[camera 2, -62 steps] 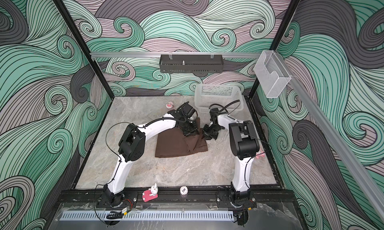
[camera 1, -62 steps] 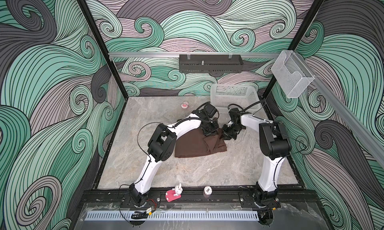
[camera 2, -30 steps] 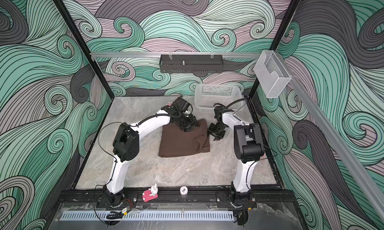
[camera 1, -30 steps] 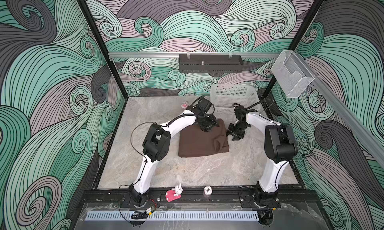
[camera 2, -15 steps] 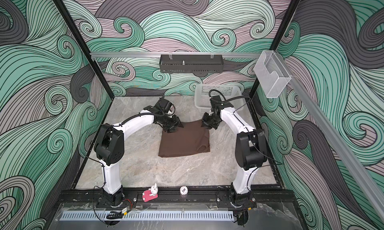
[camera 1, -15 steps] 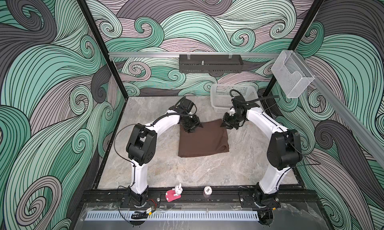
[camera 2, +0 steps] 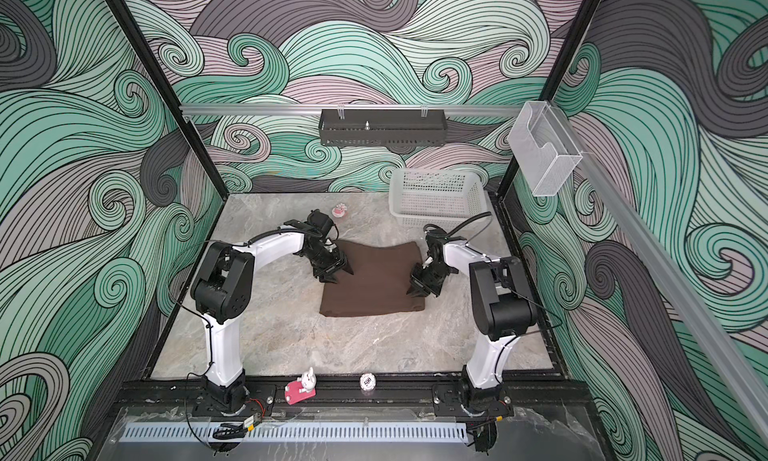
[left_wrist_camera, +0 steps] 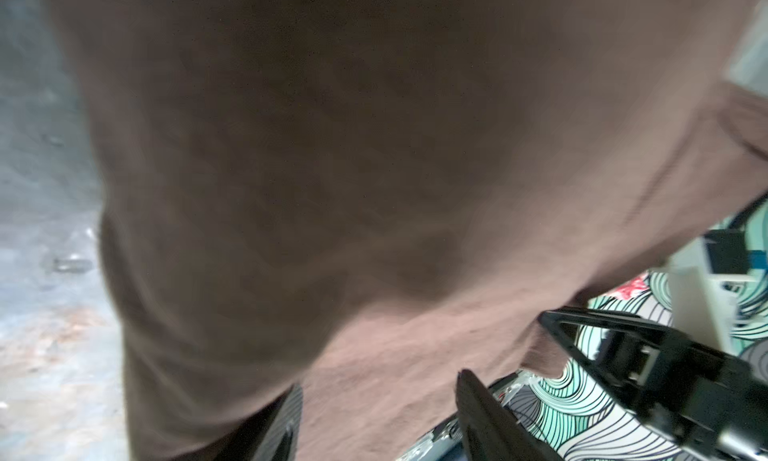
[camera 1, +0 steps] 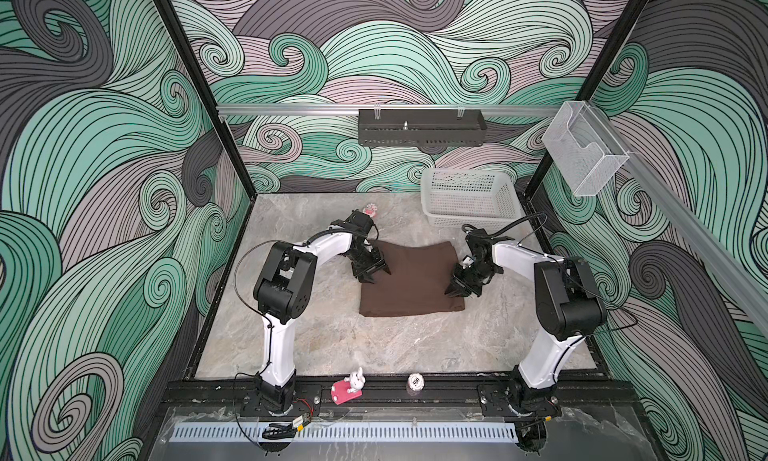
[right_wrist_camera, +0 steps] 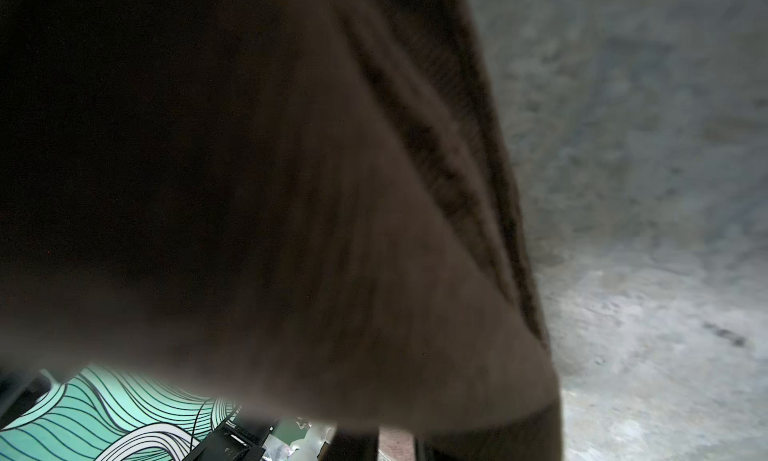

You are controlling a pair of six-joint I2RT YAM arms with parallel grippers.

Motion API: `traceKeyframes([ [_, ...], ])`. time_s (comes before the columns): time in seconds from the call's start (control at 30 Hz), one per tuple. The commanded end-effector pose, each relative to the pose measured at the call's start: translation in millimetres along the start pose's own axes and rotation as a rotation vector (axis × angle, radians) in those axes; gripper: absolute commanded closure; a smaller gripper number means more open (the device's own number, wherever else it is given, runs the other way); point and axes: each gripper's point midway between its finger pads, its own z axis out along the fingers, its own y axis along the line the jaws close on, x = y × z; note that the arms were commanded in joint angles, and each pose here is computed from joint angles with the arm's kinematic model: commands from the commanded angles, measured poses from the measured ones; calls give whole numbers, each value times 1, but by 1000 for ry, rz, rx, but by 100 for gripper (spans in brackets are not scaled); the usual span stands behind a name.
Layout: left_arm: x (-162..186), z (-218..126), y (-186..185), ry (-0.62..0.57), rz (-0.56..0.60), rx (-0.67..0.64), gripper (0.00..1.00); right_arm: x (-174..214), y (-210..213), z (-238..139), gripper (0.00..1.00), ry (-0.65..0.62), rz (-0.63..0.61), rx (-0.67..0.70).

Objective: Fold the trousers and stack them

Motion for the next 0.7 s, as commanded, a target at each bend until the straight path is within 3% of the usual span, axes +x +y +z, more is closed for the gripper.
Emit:
traceKeyframes([
  [0.0,10,1,5,57,24,-11,36,-5,-12,-5,77,-34,-10,75],
  [0.2,7,-7,-2,40,69,-15,34,-21,9,-52,60,-161,-91,104],
  [0.27,6,-5,-1,46,70,-24,34,-29,13,-60,59,-205,-113,120],
  [0.47,10,5,15,90,39,-72,34,-73,52,-52,86,-228,-108,4],
  [0.67,15,10,31,126,19,-123,34,-117,49,-25,91,-233,-38,12],
])
